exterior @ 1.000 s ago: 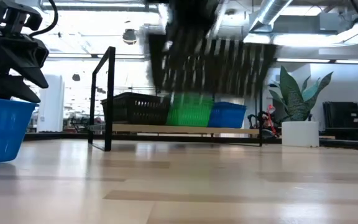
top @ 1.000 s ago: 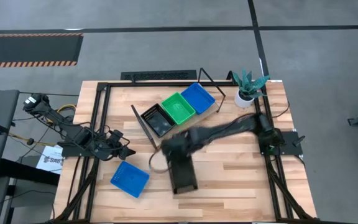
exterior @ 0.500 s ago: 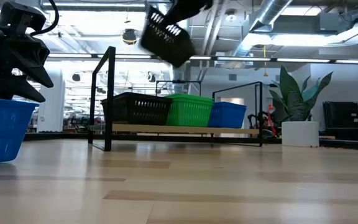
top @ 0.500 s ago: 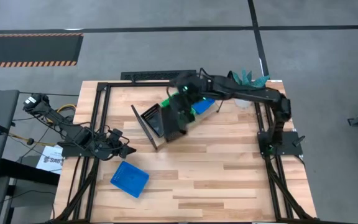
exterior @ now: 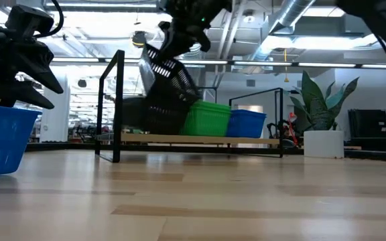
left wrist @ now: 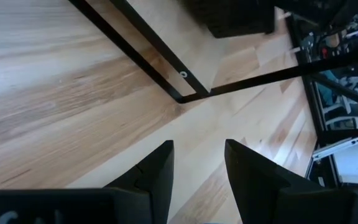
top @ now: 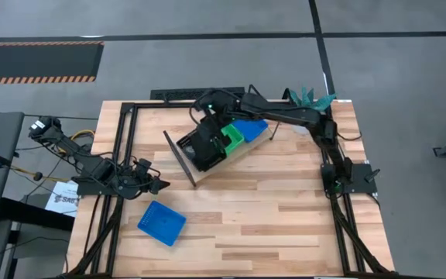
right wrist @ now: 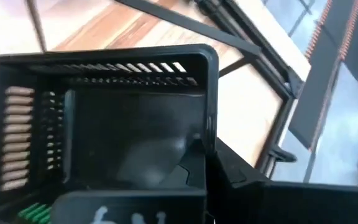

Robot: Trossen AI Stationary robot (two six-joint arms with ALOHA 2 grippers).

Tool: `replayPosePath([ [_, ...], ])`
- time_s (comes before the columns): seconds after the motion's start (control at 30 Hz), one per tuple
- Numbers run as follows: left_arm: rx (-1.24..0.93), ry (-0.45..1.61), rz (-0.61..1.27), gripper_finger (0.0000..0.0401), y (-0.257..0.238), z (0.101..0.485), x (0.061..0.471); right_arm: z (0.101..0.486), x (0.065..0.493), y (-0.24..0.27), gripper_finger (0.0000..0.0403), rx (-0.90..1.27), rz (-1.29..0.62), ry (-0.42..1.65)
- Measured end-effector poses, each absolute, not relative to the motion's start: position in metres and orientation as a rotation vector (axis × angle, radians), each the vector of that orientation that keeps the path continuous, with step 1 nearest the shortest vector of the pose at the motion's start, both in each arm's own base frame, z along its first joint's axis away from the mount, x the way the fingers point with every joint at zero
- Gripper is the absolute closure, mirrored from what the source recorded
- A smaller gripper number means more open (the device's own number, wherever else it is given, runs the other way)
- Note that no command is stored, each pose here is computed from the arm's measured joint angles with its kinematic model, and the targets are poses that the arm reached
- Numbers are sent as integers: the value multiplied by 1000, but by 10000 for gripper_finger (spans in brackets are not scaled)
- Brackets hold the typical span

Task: Stack baskets on shelf by color
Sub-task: Stack the black bin on top of the other black bins on the shelf, then stack the blue bin on top of the other blue bins on the shelf

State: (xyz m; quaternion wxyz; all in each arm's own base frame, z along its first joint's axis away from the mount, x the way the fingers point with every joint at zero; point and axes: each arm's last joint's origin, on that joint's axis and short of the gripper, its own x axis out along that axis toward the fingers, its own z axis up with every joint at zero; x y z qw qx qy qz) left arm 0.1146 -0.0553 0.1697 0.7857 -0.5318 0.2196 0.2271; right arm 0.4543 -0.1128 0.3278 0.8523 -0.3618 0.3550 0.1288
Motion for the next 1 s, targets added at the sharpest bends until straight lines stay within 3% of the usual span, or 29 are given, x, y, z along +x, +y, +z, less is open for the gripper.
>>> replayPosePath([
  [0.27, -1153, 445, 509, 271, -55, 170, 115, 319, 461, -114, 389, -870, 324, 754],
  [0.6, -1145, 419, 523, 271, -54, 170, 115, 318, 462, -114, 343, -925, 341, 745],
  [1.0, -1148, 407, 531, 271, -53, 170, 115, 327, 464, -112, 208, -902, 277, 703],
])
